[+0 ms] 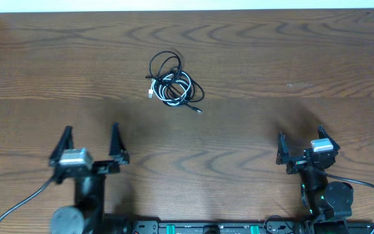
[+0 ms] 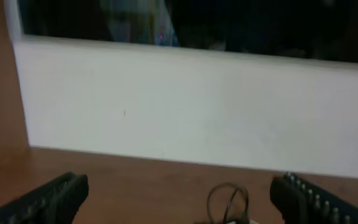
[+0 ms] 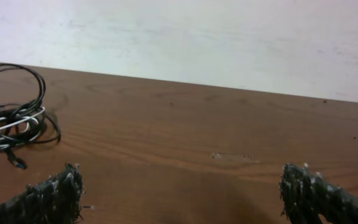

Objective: Untangle cables

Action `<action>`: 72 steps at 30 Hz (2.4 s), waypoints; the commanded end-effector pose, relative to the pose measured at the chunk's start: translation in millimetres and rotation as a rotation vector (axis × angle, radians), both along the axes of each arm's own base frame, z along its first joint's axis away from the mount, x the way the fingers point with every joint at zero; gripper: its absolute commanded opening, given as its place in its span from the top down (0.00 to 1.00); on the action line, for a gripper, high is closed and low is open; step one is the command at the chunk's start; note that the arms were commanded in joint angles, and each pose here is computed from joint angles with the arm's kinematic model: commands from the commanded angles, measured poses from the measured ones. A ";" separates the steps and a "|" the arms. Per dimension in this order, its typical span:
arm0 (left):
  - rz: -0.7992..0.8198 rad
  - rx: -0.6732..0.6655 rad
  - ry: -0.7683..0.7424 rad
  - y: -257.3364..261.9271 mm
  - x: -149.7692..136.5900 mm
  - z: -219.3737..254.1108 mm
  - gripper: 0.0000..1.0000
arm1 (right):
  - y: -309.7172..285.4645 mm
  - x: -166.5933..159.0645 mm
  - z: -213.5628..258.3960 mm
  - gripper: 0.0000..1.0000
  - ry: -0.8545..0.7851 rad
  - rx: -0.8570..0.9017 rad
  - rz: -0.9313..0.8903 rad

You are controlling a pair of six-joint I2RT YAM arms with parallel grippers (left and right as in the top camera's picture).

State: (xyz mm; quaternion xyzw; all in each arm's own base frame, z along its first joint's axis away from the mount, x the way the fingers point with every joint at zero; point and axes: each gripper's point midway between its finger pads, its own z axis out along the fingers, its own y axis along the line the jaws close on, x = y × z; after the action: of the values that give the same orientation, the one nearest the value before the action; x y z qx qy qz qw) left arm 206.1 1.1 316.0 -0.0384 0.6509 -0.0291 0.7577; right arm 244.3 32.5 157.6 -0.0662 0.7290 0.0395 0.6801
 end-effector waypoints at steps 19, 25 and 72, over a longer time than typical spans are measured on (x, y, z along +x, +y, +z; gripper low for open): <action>0.006 0.071 0.783 -0.5 38.8 48.9 0.01 | -1.4 0.0 -0.9 0.01 0.003 0.005 -0.007; -0.101 0.045 1.075 -20.8 69.5 -14.1 0.01 | -1.4 0.0 -0.9 0.01 0.004 0.006 -0.006; -0.170 0.297 1.189 -81.5 304.1 -278.3 0.14 | -1.4 0.0 -0.9 0.01 0.004 0.006 -0.006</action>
State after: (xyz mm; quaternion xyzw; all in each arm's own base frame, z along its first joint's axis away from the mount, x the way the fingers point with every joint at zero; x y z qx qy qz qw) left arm 502.6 -103.4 41.4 0.0956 0.9621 -0.0346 0.2531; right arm 244.4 32.5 157.3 -0.0662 0.7294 0.0395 0.6797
